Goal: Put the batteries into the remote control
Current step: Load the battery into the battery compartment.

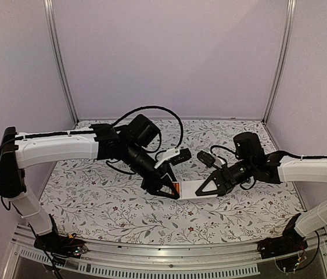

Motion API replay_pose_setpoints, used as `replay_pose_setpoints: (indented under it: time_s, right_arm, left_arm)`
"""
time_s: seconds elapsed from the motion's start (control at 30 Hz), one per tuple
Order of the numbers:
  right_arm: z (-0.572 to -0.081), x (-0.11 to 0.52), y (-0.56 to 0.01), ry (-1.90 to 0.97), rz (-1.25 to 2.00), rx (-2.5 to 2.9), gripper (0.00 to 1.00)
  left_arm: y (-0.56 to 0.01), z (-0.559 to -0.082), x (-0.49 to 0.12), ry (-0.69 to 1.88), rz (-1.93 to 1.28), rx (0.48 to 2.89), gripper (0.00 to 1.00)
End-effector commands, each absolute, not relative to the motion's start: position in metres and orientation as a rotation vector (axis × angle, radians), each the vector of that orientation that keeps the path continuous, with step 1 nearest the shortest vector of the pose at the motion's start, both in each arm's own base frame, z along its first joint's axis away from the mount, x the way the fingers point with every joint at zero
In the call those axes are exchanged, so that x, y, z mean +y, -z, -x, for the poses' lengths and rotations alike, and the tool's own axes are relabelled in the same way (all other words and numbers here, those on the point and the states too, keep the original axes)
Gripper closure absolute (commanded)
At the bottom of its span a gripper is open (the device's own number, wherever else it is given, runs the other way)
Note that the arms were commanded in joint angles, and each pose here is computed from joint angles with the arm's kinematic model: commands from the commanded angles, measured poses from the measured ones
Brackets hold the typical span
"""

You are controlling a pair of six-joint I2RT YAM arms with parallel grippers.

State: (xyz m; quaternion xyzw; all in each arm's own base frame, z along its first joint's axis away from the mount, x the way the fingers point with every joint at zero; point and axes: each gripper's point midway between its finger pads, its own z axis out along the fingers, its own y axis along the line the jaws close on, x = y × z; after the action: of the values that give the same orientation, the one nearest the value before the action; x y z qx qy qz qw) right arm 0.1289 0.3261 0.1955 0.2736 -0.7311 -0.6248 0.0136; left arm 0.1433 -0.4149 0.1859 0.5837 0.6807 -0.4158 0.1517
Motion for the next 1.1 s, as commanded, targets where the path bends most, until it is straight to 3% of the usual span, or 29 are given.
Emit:
replay_pose_setpoints:
  time_s: [0.0,0.13,0.67,1.07]
  right_arm:
    - [-0.123,0.329,-0.234,2.106,-1.09,-2.21,1.0]
    - [-0.123,0.329,-0.24,2.124,-1.109,-2.211,1.0]
    - [-0.12,0.327,-0.266,2.191,-1.168,-2.172,1.0]
    - [-0.111,0.322,-0.282,2.255,-1.223,-2.102,1.0]
  left_arm:
    - [-0.179,-0.145,-0.42,1.246,-1.64,2.033,0.81]
    - [-0.18,-0.147,-0.425,1.259,-1.604,2.078,0.85]
    - [-0.145,-0.156,-0.423,1.118,-1.578,2.277,0.79]
    - [-0.166,-0.145,-0.428,1.369,-1.561,2.228,0.9]
